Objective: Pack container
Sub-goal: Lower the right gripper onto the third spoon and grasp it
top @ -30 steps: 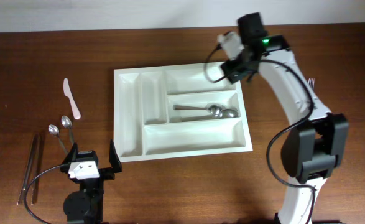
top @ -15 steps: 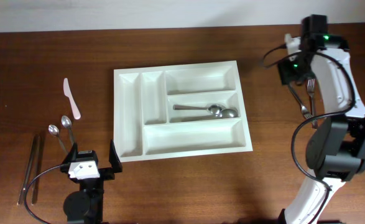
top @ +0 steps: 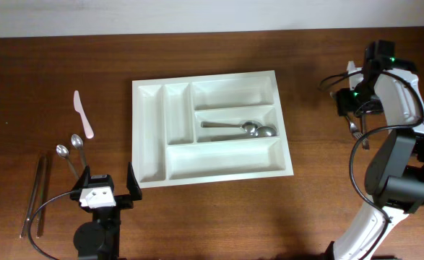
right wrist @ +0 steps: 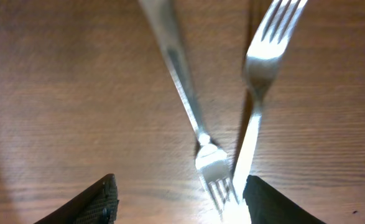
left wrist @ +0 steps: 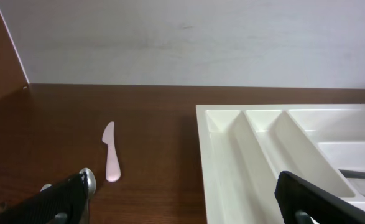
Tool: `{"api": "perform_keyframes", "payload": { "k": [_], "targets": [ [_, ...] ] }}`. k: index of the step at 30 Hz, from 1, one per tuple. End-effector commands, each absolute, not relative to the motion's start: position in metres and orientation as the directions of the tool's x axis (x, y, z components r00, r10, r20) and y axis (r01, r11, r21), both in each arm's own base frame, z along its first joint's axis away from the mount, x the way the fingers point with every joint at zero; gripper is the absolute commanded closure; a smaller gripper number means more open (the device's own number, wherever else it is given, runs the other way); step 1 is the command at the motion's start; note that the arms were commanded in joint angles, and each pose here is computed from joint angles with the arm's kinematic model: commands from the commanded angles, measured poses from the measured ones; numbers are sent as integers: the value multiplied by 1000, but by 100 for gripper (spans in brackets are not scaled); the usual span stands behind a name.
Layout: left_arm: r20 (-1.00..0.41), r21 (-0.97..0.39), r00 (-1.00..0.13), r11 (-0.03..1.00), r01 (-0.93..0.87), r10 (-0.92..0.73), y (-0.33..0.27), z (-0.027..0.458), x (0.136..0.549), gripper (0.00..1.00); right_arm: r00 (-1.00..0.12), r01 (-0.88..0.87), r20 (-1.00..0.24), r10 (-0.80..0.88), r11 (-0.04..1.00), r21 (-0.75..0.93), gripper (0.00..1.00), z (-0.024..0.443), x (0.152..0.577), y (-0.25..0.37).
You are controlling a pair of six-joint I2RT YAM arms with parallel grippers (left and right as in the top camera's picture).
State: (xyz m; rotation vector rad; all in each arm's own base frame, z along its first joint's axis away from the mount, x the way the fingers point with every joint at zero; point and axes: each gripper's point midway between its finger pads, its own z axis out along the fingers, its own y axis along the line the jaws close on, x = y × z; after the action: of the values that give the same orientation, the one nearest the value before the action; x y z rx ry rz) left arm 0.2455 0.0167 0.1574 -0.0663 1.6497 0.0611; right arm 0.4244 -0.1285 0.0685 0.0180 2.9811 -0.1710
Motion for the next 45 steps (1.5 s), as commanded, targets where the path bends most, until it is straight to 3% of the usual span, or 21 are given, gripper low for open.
{"api": "perform_keyframes", "payload": {
  "k": [1, 14, 15, 17, 19, 45],
  "targets": [
    [-997, 11, -80, 998, -64, 6, 14, 156, 246, 1, -986, 47, -164, 30, 994, -103, 37, 65, 424, -135],
    [-997, 11, -80, 998, -64, 6, 14, 156, 246, 1, -992, -28, -120, -30, 999, -15, 49, 32, 426, -121],
    [-997, 11, -80, 998, -64, 6, 14, 156, 246, 1, -992, -39, -118, -40, 999, -15, 48, 31, 426, -121],
    [-997, 11, -80, 998, -64, 6, 14, 156, 246, 1, -990, -50, -128, -52, 999, -21, 28, 31, 429, -122],
    [-997, 11, -80, 998, -64, 6, 14, 156, 246, 1, -989, -51, -139, -54, 998, -26, 23, 32, 431, -123],
    [-997, 11, -80, 998, -64, 6, 14, 156, 246, 1, -994, -53, -93, -51, 998, 27, 22, 5, 428, -115]
  ]
}}
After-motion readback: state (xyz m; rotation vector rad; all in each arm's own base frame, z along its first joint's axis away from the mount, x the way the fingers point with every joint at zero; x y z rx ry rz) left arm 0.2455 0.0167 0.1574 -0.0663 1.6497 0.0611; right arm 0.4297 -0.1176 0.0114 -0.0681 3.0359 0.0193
